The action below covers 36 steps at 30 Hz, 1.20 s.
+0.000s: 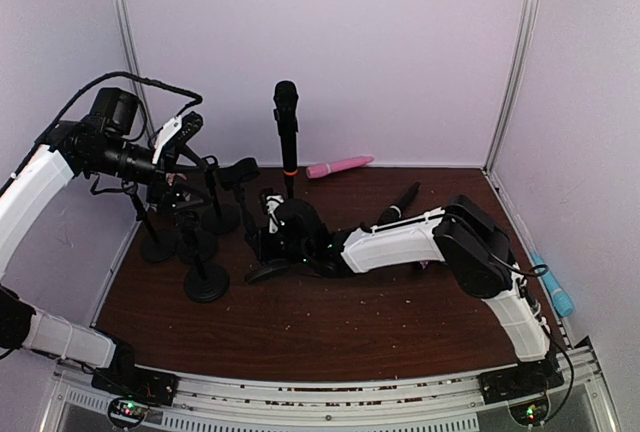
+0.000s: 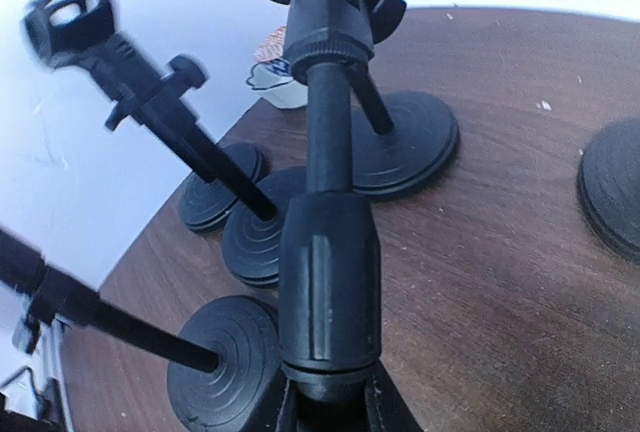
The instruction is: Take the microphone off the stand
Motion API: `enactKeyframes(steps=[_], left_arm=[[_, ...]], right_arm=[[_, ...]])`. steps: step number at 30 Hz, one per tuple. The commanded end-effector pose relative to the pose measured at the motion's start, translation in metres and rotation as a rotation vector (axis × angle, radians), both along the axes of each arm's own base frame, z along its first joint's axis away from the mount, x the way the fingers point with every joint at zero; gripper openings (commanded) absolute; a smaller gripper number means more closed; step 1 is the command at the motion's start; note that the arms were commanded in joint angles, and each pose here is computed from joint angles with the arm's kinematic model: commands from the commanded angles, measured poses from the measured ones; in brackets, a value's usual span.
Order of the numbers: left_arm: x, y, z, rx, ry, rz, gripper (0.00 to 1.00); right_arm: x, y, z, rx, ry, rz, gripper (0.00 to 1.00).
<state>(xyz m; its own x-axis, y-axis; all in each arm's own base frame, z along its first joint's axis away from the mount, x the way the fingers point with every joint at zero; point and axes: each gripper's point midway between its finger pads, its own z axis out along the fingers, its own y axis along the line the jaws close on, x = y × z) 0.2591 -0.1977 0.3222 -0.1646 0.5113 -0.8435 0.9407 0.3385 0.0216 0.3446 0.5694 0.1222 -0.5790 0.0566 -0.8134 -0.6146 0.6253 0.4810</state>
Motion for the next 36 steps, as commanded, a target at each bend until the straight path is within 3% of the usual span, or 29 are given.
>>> enactKeyframes(steps=[1,6,17,22,36], left_arm=[[0.001,0.004,0.013,-0.005,-0.055,0.014,0.98],[0.006,0.008,0.003,0.035,-0.059,0.035,0.98],[0.06,0.023,-0.015,0.169,-0.167,0.161,0.96],[0.075,0.02,-0.034,0.196,-0.069,0.183,0.89],[0.044,-0.01,-0.032,0.036,0.112,0.025,0.83]], right_arm=[[-0.008,0.003,0.079,0.06,-0.338,-0.096,0.0],[-0.021,0.002,0.077,-0.04,-0.516,-0.205,0.0],[-0.056,-0.008,0.051,-0.14,-0.639,-0.251,0.0],[-0.059,-0.018,0.052,-0.164,-0.667,-0.296,0.0],[-0.062,-0.013,0.076,-0.196,-0.749,-0.34,0.0]])
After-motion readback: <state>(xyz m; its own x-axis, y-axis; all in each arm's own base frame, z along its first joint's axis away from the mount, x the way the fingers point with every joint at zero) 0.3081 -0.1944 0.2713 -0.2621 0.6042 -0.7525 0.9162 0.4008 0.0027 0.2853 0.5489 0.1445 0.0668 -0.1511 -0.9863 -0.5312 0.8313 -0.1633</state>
